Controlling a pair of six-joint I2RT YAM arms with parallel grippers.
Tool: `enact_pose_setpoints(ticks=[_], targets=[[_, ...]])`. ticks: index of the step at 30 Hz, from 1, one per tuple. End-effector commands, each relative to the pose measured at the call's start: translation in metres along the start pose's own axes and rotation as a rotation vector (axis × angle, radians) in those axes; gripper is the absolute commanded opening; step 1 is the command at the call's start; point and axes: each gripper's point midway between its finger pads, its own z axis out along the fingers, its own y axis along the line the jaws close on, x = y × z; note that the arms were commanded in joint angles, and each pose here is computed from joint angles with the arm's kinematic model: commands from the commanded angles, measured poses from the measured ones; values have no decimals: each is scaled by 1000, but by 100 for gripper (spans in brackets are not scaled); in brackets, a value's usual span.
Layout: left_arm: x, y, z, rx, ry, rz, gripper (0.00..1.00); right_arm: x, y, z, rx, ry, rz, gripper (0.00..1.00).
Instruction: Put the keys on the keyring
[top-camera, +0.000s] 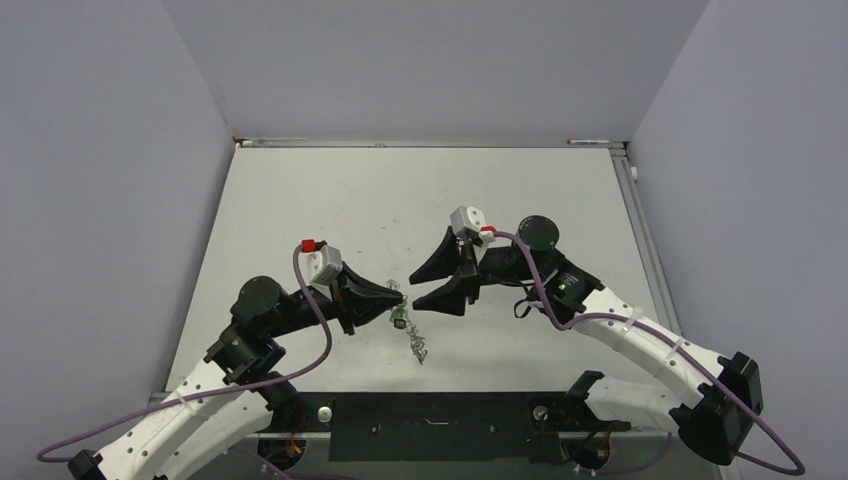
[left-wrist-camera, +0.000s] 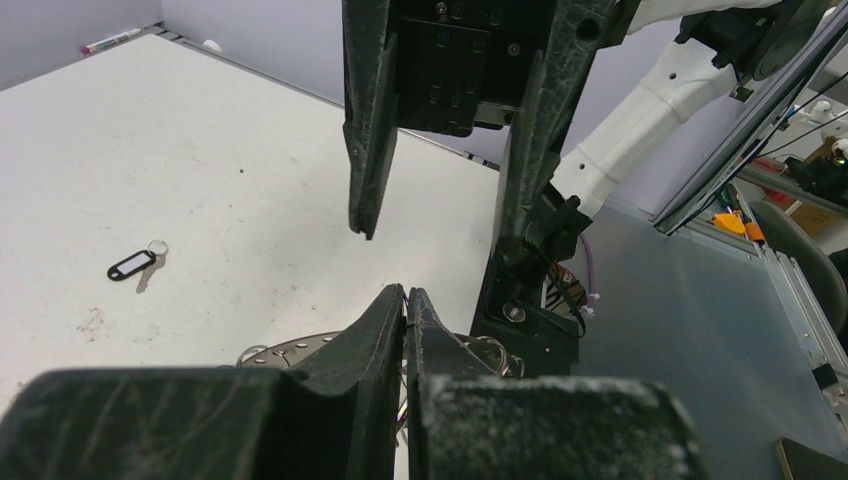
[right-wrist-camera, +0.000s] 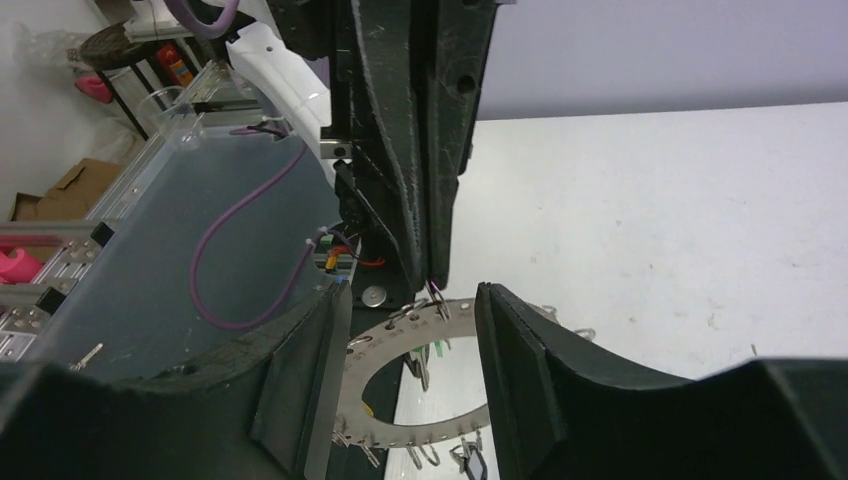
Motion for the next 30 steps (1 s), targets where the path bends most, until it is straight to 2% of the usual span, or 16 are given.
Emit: enact_pose_setpoints(ticks=[1, 24, 28, 30], targets=[[-31, -18, -2, 59, -80, 70, 0, -22, 12, 9, -43, -33, -114, 49], [-32, -21, -2, 79, -101, 51, 0, -15, 6, 19, -28, -19, -104, 36], [-32, -18, -1, 63, -100, 48, 0, -15, 5, 19, -13, -13, -99, 36], [-32, -15, -1, 46, -100, 44, 0, -19, -3, 17, 46, -15, -97, 41]])
